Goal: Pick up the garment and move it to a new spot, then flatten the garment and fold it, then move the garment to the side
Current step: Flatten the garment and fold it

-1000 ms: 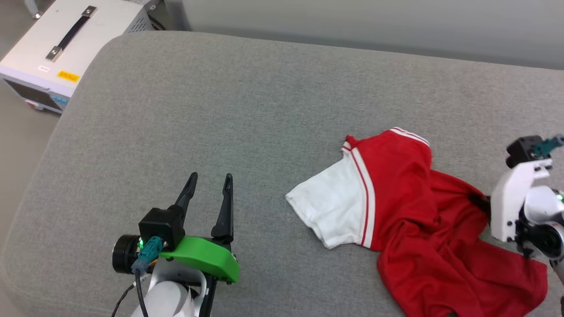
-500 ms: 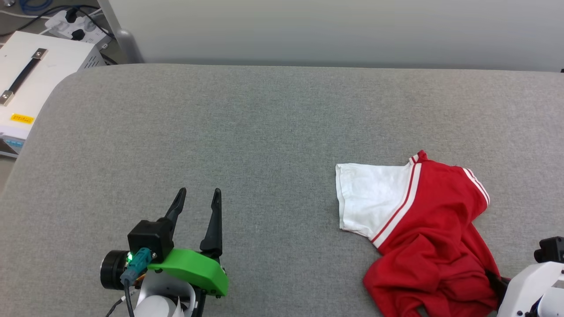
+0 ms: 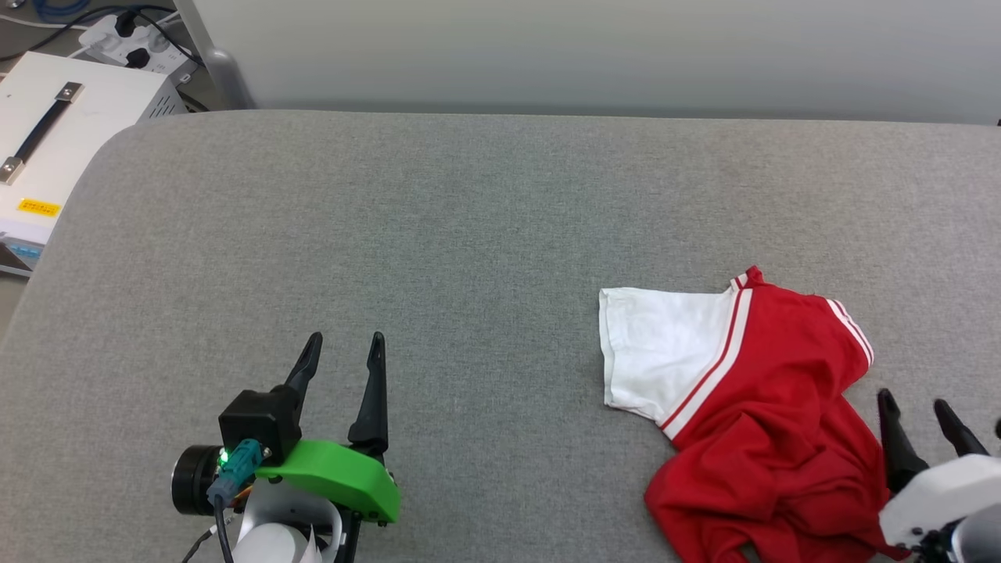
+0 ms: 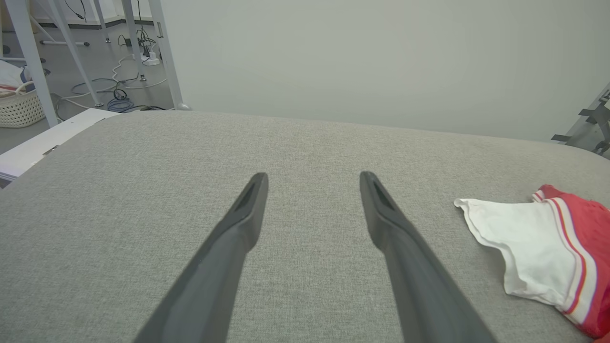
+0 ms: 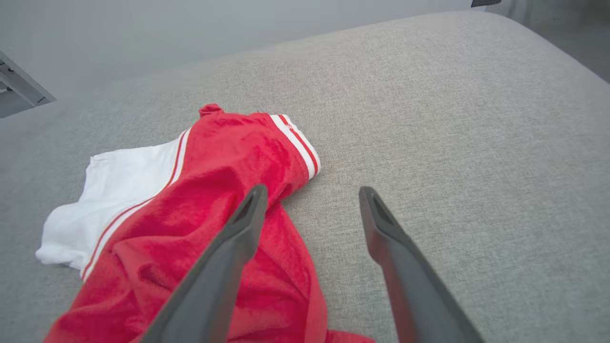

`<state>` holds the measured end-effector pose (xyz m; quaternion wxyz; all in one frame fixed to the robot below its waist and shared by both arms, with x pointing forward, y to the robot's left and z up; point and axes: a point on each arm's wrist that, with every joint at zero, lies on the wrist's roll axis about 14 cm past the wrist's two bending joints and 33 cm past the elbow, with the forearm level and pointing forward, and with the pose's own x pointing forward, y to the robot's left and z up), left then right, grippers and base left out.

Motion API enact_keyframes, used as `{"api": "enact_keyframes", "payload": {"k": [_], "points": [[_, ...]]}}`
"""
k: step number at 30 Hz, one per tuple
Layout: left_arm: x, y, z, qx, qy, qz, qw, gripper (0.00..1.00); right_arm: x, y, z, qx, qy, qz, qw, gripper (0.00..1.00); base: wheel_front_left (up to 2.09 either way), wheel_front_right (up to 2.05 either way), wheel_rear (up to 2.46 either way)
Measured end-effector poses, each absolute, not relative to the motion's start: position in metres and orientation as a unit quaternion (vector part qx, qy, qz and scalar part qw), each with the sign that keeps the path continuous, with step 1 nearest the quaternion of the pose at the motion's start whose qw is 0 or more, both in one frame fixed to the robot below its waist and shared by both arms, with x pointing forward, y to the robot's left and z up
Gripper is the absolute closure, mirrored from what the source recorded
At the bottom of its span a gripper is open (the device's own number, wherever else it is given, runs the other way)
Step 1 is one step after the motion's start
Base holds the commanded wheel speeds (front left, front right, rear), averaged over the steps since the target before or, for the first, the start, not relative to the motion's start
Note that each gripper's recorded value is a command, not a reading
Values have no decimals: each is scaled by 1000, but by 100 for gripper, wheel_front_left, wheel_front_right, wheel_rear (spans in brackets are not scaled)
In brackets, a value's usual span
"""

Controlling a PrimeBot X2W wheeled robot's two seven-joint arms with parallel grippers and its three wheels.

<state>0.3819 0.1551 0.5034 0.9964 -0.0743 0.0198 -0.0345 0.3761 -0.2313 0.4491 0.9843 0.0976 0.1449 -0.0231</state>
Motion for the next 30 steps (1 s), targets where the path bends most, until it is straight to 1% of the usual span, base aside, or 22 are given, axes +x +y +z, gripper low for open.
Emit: {"api": "enact_keyframes", "payload": {"k": [3, 4, 7, 10, 12, 16, 21, 26, 30], "points": [[382, 154, 502, -74, 21, -37, 996, 0, 385, -210, 457, 82, 143, 14, 986, 0, 0, 0, 0], [383, 153, 502, -74, 22, -37, 996, 0, 390, -199, 462, 78, 141, 33, 986, 0, 0, 0, 0], [384, 153, 500, -74, 25, -38, 996, 0, 400, -160, 466, 60, 165, 103, 979, 0, 0, 0, 0], [385, 153, 501, -75, 24, -38, 996, 0, 400, -120, 460, 31, 216, 182, 959, 0, 0, 0, 0], [386, 153, 502, -76, 20, -36, 996, 0, 396, -97, 454, 3, 252, 233, 939, 0, 0, 0, 0], [389, 156, 502, -80, 17, -29, 996, 0, 390, -65, 443, -42, 309, 305, 900, 0, 0, 0, 0], [392, 160, 498, -83, 17, -20, 996, 0, 387, -34, 425, -75, 356, 362, 858, 0, 0, 0, 0], [394, 168, 490, -86, 23, -4, 996, 0, 385, -24, 395, -96, 402, 384, 825, 0, 0, 0, 0], [391, 177, 477, -87, 39, 12, 995, 0, 370, -23, 367, -111, 463, 401, 783, 0, 0, 0, 0]]}}
